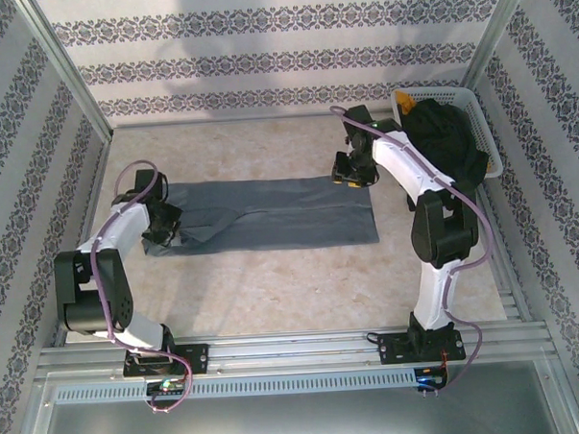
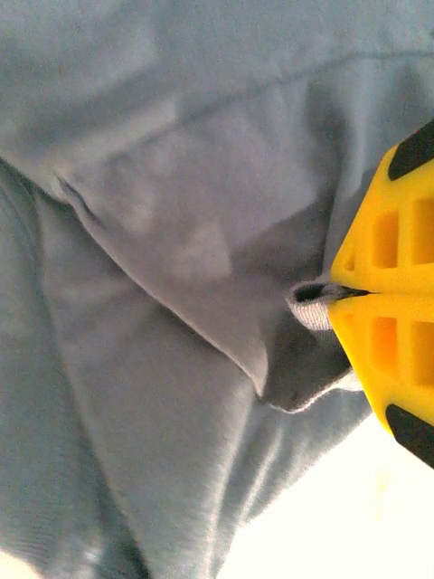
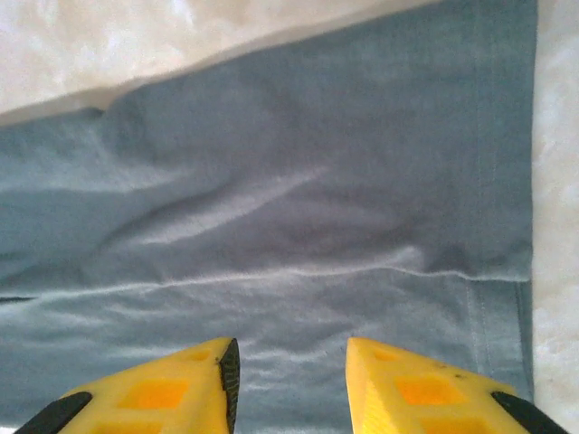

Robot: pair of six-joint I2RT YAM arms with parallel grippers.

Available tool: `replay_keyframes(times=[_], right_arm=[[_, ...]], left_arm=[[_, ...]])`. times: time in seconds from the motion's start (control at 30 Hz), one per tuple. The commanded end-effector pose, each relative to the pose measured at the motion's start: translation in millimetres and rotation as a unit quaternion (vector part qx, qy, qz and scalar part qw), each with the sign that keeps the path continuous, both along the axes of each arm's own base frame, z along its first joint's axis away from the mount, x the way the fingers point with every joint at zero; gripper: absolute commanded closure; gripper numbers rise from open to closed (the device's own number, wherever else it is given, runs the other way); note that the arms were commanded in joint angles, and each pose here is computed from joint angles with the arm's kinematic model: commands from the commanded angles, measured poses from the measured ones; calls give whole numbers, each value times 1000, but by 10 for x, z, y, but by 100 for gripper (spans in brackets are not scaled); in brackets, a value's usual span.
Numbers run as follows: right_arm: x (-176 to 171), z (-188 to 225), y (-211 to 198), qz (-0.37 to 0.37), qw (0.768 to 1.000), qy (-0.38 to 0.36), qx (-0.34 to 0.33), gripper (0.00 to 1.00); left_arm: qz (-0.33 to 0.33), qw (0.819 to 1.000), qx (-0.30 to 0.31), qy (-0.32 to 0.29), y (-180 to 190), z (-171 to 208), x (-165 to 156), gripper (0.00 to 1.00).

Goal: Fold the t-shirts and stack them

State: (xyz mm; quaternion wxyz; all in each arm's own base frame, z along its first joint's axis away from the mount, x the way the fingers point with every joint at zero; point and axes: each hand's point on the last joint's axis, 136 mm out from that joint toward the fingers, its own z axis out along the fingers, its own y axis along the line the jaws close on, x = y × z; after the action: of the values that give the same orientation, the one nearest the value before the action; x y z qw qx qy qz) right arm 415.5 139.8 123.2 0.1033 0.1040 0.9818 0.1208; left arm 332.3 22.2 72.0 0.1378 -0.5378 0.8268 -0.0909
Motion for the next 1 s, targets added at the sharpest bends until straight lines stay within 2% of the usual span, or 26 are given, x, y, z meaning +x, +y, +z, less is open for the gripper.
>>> replay_keyframes(times=[0.0,0.23,0.33,0.4,0.47,0.5,0.57,0.63,0.7,0.8,0.87,0.97], right_arm=[[-85,77,79,5,1000,-9,10,63],[-230,54,162,14,1000,-7,18,63],[-285,53,190,18,1000,-9,22,63],[-318,66,225,25,999,-13,26,63],[-351,93,267,35,999,-20,33,63],[-372,115,294,39,998,-24,39,63],[-409,173,339,46,997,-35,52,63],[-456,236,388,55,995,-48,63,62],[-511,290,485,68,992,-62,89,62],[-588,389,765,94,975,-90,180,59],[-639,457,955,106,959,-98,242,58],[-687,508,1151,113,944,-99,293,57]], left_arm=[[-11,999,33,20,206,25,32,100],[-45,998,44,28,385,-120,402,100],[-67,996,53,19,428,-168,610,95],[-78,995,56,31,448,-221,674,84],[-80,993,60,56,475,-255,645,61],[-79,993,65,66,492,-252,609,53],[-71,991,82,76,524,-192,512,46],[-67,990,108,64,523,-35,418,46],[-70,990,117,25,405,180,339,47],[-92,993,77,-22,-1,225,237,48],[-100,994,42,-30,-248,132,144,47],[-97,995,-4,-29,-499,-84,43,47]])
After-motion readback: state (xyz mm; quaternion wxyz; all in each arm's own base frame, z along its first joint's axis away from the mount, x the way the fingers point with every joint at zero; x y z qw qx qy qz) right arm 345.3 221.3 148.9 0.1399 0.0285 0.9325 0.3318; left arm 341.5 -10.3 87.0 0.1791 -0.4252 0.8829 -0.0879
